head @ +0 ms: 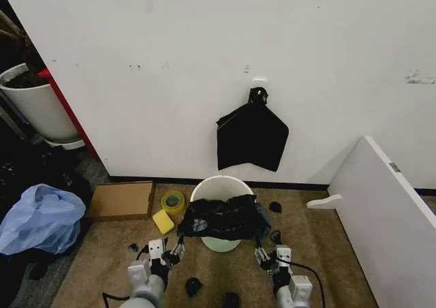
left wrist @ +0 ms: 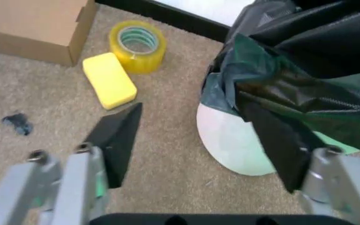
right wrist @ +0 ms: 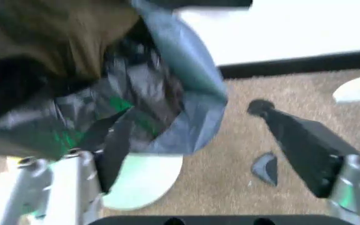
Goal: Place the garbage bag over the trash bin.
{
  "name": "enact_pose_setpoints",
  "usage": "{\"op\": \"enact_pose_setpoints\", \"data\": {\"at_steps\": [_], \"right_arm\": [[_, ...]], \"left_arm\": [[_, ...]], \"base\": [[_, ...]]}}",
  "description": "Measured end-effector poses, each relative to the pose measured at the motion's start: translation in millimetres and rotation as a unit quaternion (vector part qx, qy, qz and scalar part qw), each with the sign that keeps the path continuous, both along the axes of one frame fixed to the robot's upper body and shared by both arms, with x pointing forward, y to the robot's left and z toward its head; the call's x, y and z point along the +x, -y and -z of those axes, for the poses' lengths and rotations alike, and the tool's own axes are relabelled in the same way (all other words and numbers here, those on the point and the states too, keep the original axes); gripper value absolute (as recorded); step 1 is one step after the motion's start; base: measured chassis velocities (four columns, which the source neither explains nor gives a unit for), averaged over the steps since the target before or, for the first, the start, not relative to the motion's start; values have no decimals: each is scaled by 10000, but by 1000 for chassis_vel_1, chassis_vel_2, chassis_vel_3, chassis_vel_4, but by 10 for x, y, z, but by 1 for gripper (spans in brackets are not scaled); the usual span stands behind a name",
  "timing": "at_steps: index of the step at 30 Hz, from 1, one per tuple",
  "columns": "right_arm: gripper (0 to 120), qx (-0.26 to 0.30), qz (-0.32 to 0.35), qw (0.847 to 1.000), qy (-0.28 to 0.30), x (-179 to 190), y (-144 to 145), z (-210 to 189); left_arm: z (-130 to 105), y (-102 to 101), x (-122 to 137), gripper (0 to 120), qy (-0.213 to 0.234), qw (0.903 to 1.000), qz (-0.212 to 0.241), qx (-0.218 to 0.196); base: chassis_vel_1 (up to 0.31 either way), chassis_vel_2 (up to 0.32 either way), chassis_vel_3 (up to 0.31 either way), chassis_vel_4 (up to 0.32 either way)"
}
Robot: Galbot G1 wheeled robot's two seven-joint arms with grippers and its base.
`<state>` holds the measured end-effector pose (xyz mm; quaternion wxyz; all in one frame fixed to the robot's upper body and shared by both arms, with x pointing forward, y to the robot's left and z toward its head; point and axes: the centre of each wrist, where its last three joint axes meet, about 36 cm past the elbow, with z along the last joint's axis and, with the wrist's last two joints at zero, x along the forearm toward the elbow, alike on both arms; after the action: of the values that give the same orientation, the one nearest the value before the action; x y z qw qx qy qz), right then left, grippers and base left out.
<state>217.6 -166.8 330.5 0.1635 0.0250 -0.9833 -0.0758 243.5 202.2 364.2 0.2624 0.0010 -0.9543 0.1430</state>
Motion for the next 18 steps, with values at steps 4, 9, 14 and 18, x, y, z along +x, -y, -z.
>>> {"op": "enact_pose_setpoints", "data": {"at_steps": [4, 9, 14, 18], "right_arm": [[91, 48, 27, 9996, 278, -4, 71, -118], [100, -118, -326, 9979, 556, 265, 367, -586], [100, -142, -962, 9948, 292, 771, 726, -1006], [100, 113, -1629, 9859, -356, 1395, 1008, -1173]], "left_arm": [[-86, -69, -75, 90, 248, 9997, -58, -43], [-146, -55, -259, 100, 716, 9972, 192, 24], [-129, -11, -420, 100, 1092, 9928, 431, 245], [-26, 24, -573, 100, 1384, 9866, 618, 597]], "base": [[0, 0, 0, 0], [0, 0, 0, 0], [0, 0, 0, 0], [0, 0, 0, 0]]}}
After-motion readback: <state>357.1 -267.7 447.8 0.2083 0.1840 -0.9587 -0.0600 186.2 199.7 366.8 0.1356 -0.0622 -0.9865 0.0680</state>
